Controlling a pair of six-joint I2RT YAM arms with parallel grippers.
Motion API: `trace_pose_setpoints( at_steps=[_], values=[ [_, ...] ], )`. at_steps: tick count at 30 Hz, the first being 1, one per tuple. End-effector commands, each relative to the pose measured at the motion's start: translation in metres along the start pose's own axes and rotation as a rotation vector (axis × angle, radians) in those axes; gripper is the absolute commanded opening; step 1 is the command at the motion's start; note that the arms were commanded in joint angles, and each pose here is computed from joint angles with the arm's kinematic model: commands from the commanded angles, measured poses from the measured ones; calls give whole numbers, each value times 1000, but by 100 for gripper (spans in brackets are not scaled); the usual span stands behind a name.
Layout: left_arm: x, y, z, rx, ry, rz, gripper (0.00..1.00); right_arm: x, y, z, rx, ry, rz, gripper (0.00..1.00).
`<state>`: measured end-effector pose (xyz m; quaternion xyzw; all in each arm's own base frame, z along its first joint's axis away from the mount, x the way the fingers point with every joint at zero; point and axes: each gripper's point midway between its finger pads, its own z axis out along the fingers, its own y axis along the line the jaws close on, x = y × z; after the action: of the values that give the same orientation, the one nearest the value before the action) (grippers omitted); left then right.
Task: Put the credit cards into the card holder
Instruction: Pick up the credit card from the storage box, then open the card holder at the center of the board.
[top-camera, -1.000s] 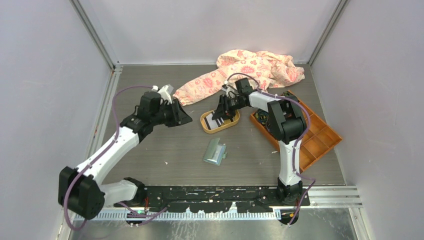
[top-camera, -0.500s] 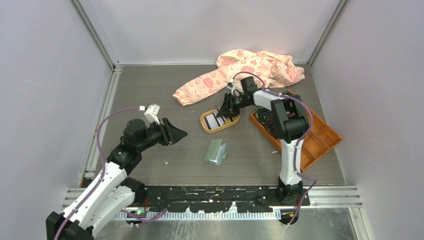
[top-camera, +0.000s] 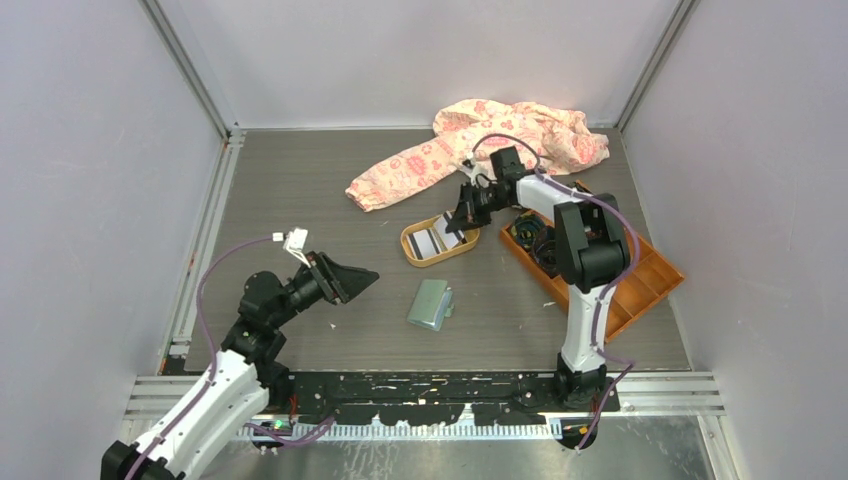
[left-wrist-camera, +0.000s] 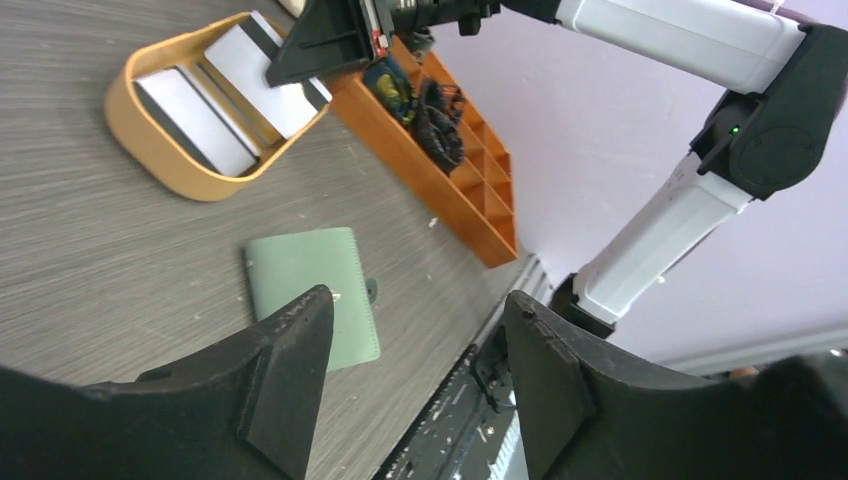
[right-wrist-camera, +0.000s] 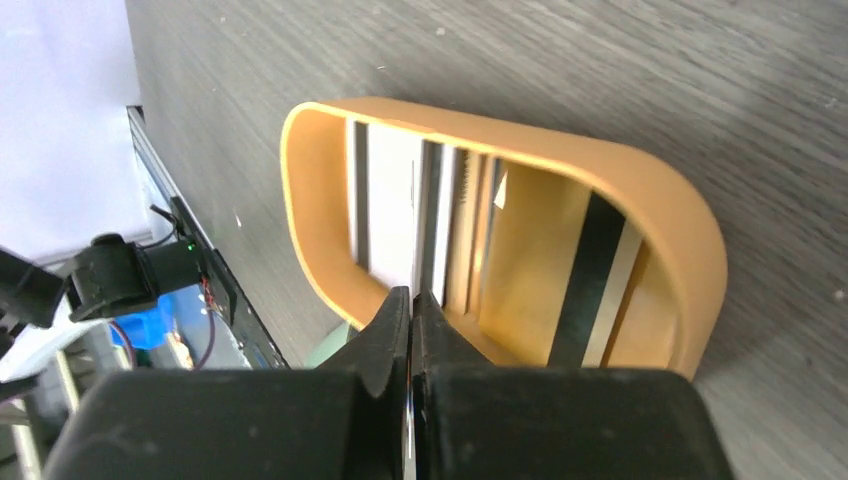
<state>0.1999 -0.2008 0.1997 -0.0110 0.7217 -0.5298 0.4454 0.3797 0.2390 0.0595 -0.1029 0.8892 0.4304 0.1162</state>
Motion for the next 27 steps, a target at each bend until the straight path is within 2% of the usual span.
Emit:
trace_pose_setpoints(
  at_steps=[1,9,15,18,22,24,27],
  values=[
    [-14,-42,0,231,-56,40,65,-21,44,-49,-11,-97,-227,1],
    [-27,-73,-6,395,-154,146,67,-4,121,-91,-291,-129,-483,1],
    [-24,-102,-11,492,-238,271,70,53,168,-117,-428,-195,-799,1],
    [-14,-121,-8,540,-231,336,74,81,183,-128,-513,-229,-909,1],
    [15,-132,9,563,-167,432,80,115,191,-137,-577,-185,-1002,1],
    [25,-129,21,532,-156,475,80,130,198,-139,-612,-174,-1115,1],
    [29,-129,36,518,-164,518,79,147,208,-138,-651,-137,-1174,1]
  ],
)
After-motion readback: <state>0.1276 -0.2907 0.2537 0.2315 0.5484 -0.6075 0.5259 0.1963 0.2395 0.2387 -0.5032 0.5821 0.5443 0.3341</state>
